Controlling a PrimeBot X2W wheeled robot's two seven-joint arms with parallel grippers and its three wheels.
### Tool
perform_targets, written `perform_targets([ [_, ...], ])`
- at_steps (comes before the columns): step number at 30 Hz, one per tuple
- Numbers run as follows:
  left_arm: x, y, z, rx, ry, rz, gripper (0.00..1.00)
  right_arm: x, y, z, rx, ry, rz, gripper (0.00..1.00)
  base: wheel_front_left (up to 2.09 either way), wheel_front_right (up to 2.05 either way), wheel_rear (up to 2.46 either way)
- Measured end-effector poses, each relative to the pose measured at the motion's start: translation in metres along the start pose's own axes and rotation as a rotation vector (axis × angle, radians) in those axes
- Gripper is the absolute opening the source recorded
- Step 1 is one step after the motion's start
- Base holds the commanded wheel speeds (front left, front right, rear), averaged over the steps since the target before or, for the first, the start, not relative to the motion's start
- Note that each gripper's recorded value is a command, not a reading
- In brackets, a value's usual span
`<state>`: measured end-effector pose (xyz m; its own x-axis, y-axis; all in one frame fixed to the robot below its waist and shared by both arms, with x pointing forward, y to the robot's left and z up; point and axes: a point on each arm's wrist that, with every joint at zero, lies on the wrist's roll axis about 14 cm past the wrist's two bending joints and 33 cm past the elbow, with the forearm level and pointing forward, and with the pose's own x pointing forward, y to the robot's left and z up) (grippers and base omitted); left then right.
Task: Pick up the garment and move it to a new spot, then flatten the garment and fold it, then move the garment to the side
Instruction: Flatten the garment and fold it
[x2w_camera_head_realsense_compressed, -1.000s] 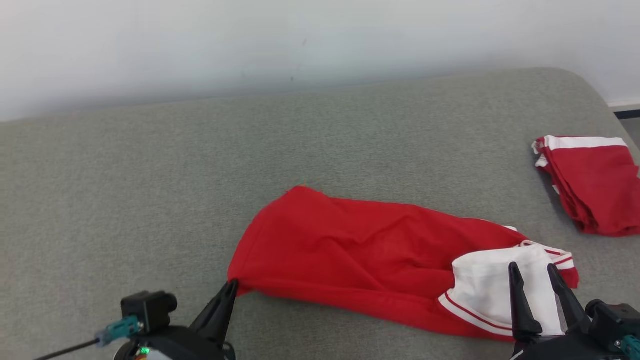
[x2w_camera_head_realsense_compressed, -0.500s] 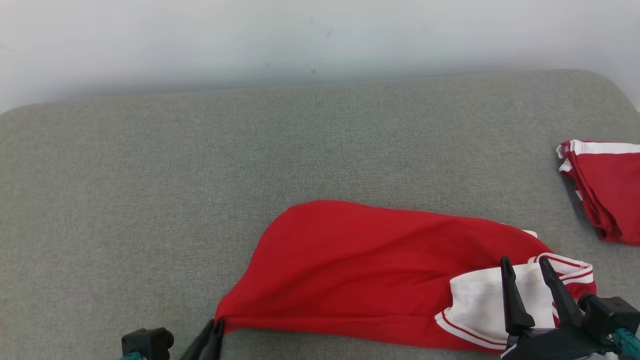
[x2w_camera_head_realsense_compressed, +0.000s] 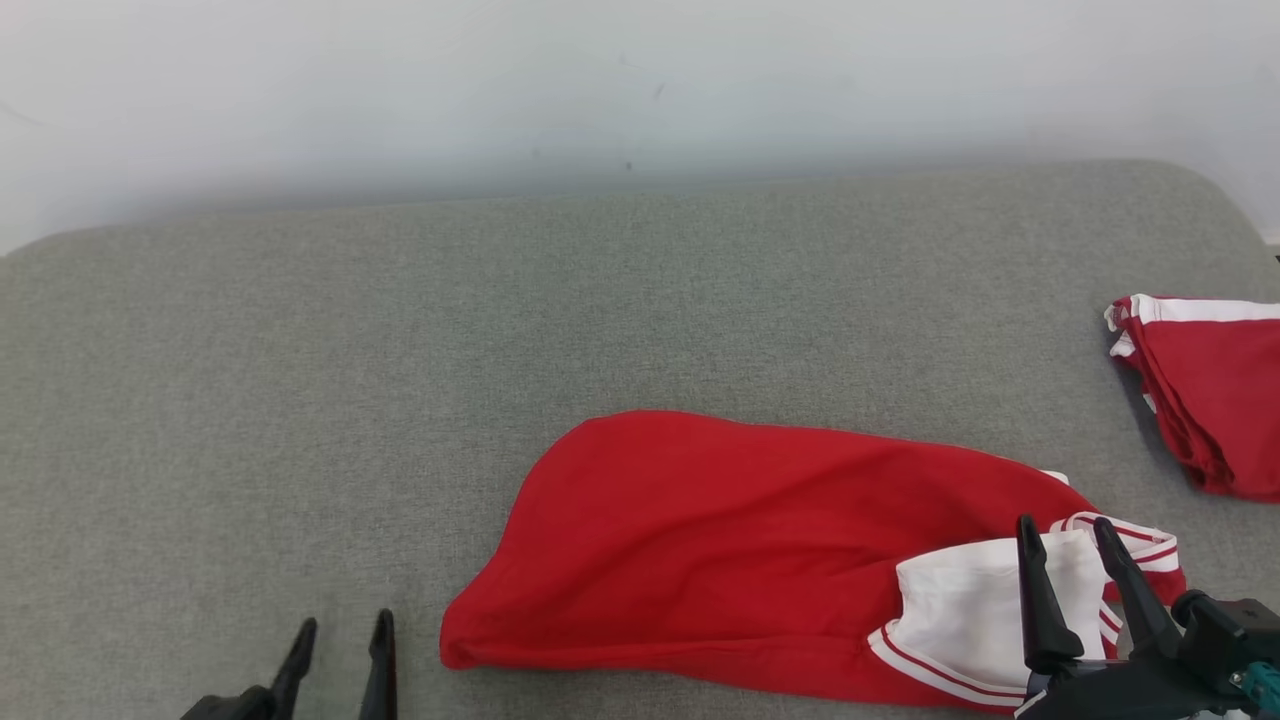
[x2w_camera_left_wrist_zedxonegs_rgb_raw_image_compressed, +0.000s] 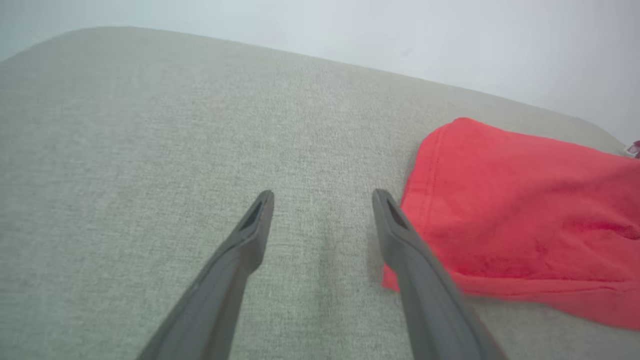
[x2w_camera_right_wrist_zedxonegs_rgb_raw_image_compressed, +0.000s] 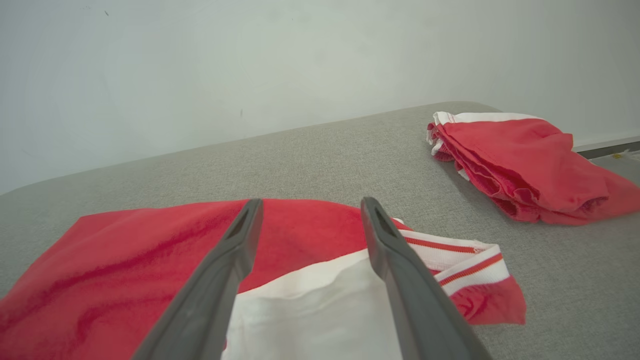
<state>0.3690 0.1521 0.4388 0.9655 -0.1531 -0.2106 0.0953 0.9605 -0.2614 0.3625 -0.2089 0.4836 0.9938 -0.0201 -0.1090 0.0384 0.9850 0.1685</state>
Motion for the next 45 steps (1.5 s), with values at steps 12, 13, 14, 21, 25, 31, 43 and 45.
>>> perform_targets([
  [12,-0.021,0.009,0.06,0.026,-0.276,0.056,1.0,-0.01,-0.004,0.0,-0.011,-0.002,-0.009,1.0,0.0,0.0,0.0],
  [13,-0.025,0.009,0.059,0.025,-0.28,0.057,1.0,-0.011,-0.004,-0.001,-0.011,0.0,-0.01,1.0,0.0,0.0,0.0],
  [14,-0.029,0.009,0.058,0.033,-0.279,0.056,1.0,-0.013,-0.005,-0.002,-0.011,0.002,-0.013,1.0,0.0,0.0,0.0],
  [21,-0.045,0.011,0.051,0.04,-0.282,0.051,1.0,-0.025,-0.006,-0.005,-0.007,0.003,-0.015,1.0,0.0,0.0,0.0],
  [25,-0.049,0.013,0.046,0.047,-0.271,0.059,1.0,-0.027,-0.004,-0.003,-0.028,-0.013,-0.004,1.0,0.0,0.0,0.0],
  [31,-0.053,0.025,0.049,0.069,-0.279,0.098,1.0,-0.032,-0.001,-0.001,-0.09,-0.064,0.035,1.0,0.0,0.0,0.0],
  [43,-0.06,0.04,0.037,0.06,-0.248,0.15,1.0,-0.03,0.022,-0.001,-0.189,-0.118,0.13,1.0,0.0,0.0,0.0],
  [45,-0.059,0.041,0.035,0.054,-0.243,0.153,1.0,-0.029,0.025,-0.002,-0.192,-0.116,0.138,1.0,0.0,0.0,0.0],
])
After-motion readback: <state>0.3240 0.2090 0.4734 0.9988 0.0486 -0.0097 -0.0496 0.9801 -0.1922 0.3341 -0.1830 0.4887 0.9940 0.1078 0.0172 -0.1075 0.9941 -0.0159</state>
